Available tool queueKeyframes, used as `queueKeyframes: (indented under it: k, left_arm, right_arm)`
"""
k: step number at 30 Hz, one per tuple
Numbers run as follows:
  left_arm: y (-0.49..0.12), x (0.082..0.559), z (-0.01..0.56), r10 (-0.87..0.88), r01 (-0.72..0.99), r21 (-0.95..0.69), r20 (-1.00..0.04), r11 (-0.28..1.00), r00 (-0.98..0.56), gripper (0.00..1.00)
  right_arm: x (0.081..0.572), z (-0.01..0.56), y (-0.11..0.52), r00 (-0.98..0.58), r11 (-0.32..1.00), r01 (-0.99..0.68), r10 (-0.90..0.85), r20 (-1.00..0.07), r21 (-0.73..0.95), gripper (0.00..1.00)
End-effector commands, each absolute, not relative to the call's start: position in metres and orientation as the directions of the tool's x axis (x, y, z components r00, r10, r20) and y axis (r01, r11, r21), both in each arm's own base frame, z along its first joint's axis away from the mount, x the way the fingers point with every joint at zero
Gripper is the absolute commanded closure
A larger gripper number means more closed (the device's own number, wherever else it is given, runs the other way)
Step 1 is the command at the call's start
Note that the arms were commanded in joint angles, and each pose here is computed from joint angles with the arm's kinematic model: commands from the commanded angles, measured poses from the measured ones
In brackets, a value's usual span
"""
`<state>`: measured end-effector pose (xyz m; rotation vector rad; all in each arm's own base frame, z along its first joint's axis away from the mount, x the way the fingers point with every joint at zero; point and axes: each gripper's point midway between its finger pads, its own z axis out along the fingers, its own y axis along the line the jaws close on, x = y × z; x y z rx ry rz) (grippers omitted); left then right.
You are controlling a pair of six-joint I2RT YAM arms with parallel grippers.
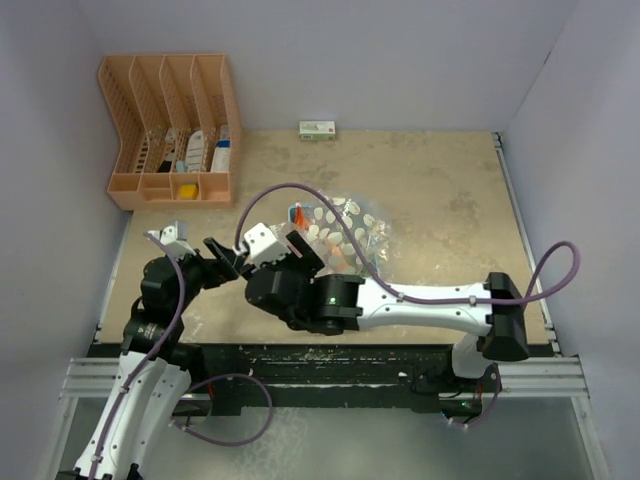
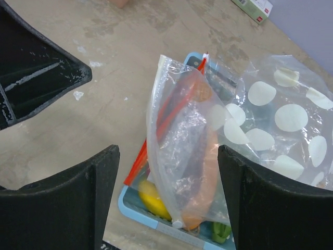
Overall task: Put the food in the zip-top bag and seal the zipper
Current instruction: Pick up the zipper food storage bag from the bin.
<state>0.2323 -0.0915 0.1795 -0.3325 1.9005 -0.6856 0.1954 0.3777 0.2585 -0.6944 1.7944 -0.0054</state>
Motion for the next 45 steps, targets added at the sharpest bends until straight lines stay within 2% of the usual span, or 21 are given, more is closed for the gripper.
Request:
queueKeyframes:
  k: [1,8,14,21,26,28,31,33,39,45]
  left_arm:
    - [-0.086,0.233,0.181,-0.555,0.041,-0.616,-0.734,0.786,-0.393,0.0]
    - [-0.08,0.229,0.181,-0.572,0.006,-0.62,-0.727,0.784,-0.38,0.0]
    - [-0.079,0.228,0.182,-0.576,0.005,-0.624,-0.725,0.782,-0.377,0.0]
    - [-0.079,0.226,0.181,-0.58,0.004,-0.627,-0.723,0.779,-0.376,0.0]
    - [-0.079,0.226,0.182,-0.579,0.004,-0.626,-0.724,0.78,-0.374,0.0]
    - [-0.079,0.226,0.182,-0.579,0.005,-0.626,-0.724,0.78,-0.374,0.0]
    - [-0.079,0.226,0.182,-0.58,0.005,-0.627,-0.724,0.779,-0.373,0.0]
    - [-0.079,0.226,0.183,-0.58,0.007,-0.627,-0.725,0.779,-0.371,0.0]
    - [-0.083,0.226,0.188,-0.574,0.039,-0.631,-0.728,0.775,-0.375,0.0]
    - [-0.104,0.226,0.221,-0.518,0.201,-0.618,-0.763,0.76,-0.387,0.0]
  right_arm:
    - [0.197,0.246,0.372,-0.196,0.838,-0.332,-0.511,-0.837,-0.434,0.22]
    - [0.197,0.215,0.369,-0.249,0.826,-0.247,-0.56,-0.791,-0.507,0.28]
    - [0.2,0.198,0.365,-0.252,0.807,-0.202,-0.591,-0.766,-0.555,0.29]
    - [0.208,0.197,0.338,-0.208,0.775,0.007,-0.617,-0.759,-0.633,0.4]
    - [0.212,0.18,0.336,-0.2,0.761,0.033,-0.63,-0.751,-0.647,0.43]
    - [0.215,0.182,0.331,-0.204,0.78,0.047,-0.604,-0.77,-0.624,0.51]
    - [0.22,0.192,0.322,-0.207,0.802,0.067,-0.57,-0.795,-0.593,0.87]
    - [0.224,0.2,0.313,-0.211,0.817,0.084,-0.546,-0.811,-0.571,1.0]
    - [0.226,0.25,0.288,-0.198,0.887,0.111,-0.422,-0.885,-0.448,1.0]
    - [0.219,0.309,0.265,-0.201,0.954,0.075,-0.27,-0.942,-0.29,1.0]
